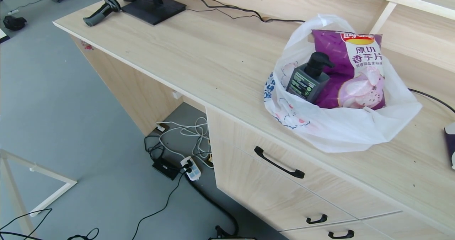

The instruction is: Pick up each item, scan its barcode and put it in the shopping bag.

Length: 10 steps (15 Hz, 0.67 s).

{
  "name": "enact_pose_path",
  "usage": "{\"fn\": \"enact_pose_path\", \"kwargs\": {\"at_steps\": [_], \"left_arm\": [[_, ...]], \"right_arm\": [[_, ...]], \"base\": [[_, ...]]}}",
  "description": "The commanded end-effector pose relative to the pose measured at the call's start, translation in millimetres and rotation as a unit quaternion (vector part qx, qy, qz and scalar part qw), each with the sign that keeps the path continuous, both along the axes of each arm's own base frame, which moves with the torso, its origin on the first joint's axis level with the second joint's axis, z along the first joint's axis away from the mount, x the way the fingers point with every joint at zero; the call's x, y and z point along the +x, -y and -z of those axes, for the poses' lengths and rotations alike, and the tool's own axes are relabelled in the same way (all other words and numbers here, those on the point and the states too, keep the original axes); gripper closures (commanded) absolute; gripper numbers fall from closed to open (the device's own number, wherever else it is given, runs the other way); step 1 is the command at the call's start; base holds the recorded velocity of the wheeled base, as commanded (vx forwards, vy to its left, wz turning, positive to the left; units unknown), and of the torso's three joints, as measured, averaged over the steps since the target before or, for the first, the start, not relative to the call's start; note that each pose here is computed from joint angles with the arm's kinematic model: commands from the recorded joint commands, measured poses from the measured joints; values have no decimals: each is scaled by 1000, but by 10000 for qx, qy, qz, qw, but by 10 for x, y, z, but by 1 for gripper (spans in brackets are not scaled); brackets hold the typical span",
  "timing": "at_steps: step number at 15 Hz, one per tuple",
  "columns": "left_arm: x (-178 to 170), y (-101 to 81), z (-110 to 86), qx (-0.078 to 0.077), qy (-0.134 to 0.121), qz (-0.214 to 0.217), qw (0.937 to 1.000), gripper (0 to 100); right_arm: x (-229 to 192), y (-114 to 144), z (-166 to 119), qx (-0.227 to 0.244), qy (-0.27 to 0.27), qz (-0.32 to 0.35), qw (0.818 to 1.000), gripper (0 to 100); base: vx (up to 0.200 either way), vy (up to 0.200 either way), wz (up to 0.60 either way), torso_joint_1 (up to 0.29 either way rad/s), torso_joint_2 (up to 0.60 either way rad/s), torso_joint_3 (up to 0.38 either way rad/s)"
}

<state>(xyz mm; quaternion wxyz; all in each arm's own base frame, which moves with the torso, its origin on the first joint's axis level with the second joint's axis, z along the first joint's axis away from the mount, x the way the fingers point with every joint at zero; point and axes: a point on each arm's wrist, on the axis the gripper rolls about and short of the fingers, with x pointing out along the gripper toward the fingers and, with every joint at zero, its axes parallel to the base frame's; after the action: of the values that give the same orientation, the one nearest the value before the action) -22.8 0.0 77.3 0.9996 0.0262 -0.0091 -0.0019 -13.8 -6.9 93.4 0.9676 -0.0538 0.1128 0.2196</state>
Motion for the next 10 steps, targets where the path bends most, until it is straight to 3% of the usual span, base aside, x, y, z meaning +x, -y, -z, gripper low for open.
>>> {"fn": "enact_pose_path", "kwargs": {"at_steps": [1,4,5,6,8,10], "left_arm": [[1,0,-1,-1,-6,-6,10000,0],[1,0,-1,-1,-6,-6,10000,0],[1,0,-1,-39,-6,2,10000,0],[0,0,0,-70,1,3,10000,0],[1,0,-1,-78,-6,-5,10000,0],[0,0,0,-78,1,-5,10000,0]], "right_arm": [[-123,62,46,336,438,120,9984,0],[-111,54,51,259,440,84,9987,0],[-137,65,60,285,706,509,9958,0],[-152,78,70,281,861,1631,9824,0],[-143,78,70,329,926,1648,9814,0],[-64,50,49,357,435,1643,9848,0]], "base": [[0,0,0,0,0,0],[0,0,0,0,0,0],[0,0,0,0,0,0],[0,0,0,0,0,0],[0,0,0,0,0,0],[0,0,0,0,0,0]]}}
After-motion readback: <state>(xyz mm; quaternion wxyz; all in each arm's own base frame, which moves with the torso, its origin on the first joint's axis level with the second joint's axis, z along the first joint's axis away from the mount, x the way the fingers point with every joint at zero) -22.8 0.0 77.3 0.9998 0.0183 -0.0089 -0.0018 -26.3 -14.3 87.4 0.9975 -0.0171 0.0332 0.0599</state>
